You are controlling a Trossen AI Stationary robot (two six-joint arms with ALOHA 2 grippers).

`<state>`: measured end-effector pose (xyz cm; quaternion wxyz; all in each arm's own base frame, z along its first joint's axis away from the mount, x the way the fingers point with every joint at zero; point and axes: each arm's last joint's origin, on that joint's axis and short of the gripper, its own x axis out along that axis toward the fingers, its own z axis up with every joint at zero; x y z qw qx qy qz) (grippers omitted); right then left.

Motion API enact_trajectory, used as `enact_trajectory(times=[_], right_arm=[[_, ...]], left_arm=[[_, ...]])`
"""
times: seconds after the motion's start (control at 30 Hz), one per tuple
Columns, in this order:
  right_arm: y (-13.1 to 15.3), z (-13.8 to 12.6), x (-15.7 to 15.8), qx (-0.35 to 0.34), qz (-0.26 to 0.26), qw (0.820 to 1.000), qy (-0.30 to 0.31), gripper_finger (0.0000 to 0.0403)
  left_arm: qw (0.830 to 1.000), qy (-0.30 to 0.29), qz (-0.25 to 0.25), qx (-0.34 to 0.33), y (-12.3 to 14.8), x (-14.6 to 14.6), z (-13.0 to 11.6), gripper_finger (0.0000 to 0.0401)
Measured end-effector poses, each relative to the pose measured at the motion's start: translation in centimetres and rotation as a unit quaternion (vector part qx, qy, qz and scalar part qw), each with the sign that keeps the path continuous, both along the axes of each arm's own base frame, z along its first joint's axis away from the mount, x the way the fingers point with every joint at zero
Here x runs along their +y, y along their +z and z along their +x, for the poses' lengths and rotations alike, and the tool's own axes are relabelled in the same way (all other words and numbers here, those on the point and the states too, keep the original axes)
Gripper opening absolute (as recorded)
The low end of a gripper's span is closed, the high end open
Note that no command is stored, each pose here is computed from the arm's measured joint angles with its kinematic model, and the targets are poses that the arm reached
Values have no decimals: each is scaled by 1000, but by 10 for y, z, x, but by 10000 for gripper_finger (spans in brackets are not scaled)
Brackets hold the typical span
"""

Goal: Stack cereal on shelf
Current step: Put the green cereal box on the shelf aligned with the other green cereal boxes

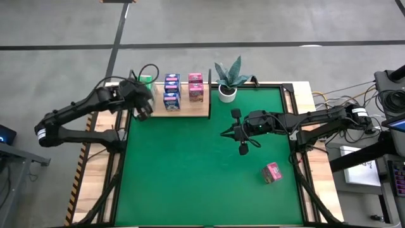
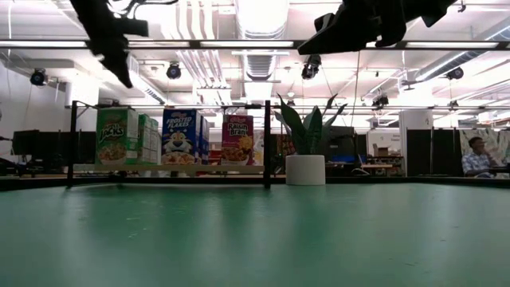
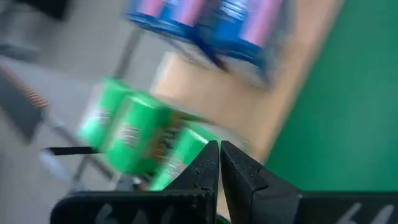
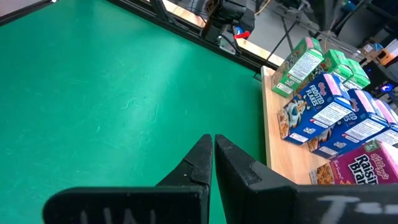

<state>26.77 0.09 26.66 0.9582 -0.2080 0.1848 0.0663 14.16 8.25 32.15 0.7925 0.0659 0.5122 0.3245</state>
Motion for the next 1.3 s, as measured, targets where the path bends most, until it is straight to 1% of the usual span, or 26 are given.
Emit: enact_trajectory(times=[0.1,0.17,0.27,0.4,0.5,0.63,0.87,1.07,1.3], right_arm=[[0,0,0,0,0,1000,0,9],[0,0,0,0,0,1000,0,9],[0,0,0,0,0,1000,0,9],[0,0,0,0,0,1000,0,9],[0,0,0,0,0,1000,0,9],[0,0,0,0,-2,1000,1,9],[0,0,0,0,-3,1000,1,9],[0,0,0,0,-3,1000,1,9],[0,0,0,0,-3,1000,1,9]], left_arm=[[997,-52,-55,13,-1,-5,-3,0],[996,-57,-69,12,-5,-6,-2,0],[996,-47,-77,24,-15,-5,-1,0],[996,-35,-69,35,-29,-2,2,0],[998,-10,-35,42,-32,1,4,0],[998,5,-16,56,-34,3,4,0],[998,8,-24,52,-35,3,5,0],[998,-3,-39,54,-42,2,6,0],[998,4,-29,47,-42,3,7,0]])
